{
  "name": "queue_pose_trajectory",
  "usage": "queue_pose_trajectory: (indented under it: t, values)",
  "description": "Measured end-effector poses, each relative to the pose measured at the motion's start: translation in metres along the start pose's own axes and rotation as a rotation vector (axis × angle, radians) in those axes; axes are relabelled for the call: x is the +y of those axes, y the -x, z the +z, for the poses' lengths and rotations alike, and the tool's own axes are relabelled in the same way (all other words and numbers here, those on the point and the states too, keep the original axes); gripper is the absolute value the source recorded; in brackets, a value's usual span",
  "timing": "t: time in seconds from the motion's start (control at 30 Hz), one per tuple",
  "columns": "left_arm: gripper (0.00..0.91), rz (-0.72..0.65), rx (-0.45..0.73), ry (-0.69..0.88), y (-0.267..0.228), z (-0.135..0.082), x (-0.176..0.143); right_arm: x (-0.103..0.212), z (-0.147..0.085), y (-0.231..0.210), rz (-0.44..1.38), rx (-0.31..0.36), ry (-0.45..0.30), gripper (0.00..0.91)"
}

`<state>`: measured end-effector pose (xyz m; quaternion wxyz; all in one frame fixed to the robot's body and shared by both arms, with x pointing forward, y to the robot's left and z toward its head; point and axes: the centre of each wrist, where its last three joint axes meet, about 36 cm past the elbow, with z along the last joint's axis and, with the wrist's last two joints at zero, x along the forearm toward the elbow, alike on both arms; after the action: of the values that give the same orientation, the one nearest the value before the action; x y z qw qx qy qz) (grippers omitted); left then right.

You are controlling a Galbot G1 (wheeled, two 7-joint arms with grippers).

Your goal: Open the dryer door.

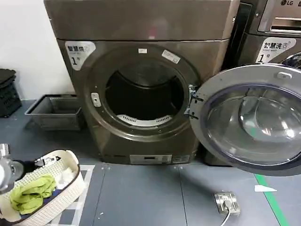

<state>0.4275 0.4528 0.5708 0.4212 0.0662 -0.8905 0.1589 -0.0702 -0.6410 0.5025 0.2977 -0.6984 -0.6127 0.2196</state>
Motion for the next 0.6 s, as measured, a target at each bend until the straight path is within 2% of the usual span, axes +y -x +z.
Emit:
queue_pose_trajectory:
  t: [0.27,0.6]
  values:
    - [0.907,-0.021,0.047,-0.051,0.011,0.0,0.013,0.002,-0.002,0.001,-0.006,-0.006,-0.001,0.907]
    - [0.907,-0.079,0.087,-0.176,0.026,-0.007,0.048,0.004,-0.003,0.001,-0.012,-0.008,0.0,0.907]
